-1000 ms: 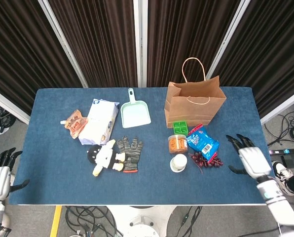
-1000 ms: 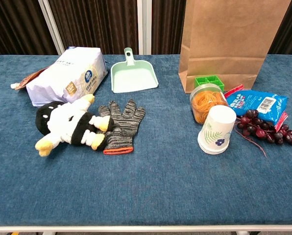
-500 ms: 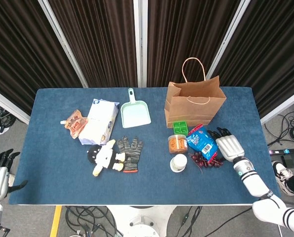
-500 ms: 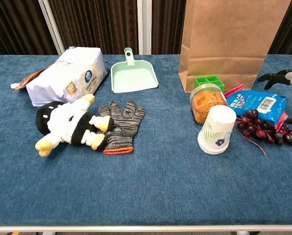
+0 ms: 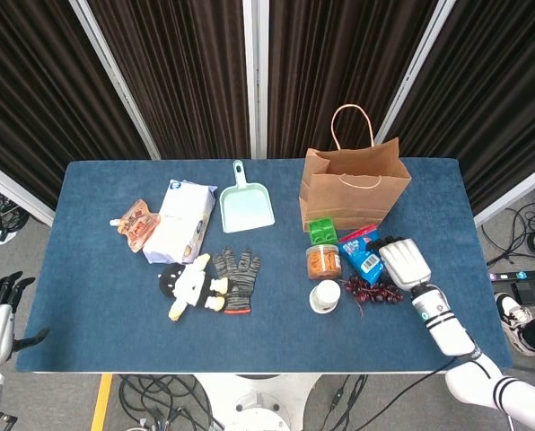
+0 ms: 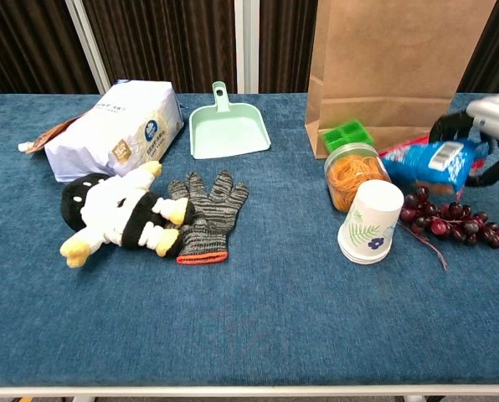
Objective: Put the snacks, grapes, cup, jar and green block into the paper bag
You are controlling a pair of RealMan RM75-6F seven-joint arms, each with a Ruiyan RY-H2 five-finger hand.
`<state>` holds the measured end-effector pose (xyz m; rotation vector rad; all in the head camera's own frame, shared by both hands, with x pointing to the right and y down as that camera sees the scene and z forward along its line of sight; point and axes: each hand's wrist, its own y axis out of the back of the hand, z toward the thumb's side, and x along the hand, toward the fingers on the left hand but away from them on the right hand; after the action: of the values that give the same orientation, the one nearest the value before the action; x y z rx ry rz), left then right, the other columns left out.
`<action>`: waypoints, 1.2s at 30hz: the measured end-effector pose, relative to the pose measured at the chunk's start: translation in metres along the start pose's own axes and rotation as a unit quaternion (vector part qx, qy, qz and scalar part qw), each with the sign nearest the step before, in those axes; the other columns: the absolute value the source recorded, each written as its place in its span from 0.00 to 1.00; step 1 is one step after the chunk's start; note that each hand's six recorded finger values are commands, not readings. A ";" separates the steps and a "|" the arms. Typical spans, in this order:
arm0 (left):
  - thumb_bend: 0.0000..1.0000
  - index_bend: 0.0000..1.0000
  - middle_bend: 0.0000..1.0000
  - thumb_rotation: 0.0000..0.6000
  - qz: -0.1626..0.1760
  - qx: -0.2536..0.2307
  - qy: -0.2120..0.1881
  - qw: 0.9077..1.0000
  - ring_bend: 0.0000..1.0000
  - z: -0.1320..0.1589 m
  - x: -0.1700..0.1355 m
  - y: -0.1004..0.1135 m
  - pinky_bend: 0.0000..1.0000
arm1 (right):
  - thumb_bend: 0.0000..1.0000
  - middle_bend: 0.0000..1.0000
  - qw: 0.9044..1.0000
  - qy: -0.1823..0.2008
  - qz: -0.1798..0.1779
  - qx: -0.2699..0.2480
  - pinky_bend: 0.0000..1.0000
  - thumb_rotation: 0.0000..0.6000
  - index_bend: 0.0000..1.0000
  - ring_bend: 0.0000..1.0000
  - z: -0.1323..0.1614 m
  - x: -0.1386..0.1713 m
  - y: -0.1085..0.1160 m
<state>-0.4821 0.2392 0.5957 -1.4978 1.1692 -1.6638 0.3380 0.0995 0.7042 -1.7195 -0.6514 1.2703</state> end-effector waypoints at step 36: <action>0.05 0.25 0.20 1.00 -0.007 -0.004 0.001 1.000 0.12 -0.001 -0.001 -0.004 0.15 | 0.31 0.62 0.972 -0.005 -0.115 -0.205 0.65 1.00 0.74 0.48 -0.002 -0.043 0.242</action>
<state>-0.4827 0.2425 0.5989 -1.5126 1.1707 -1.6729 0.3050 -0.0517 0.5131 -1.8970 -1.1473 1.0294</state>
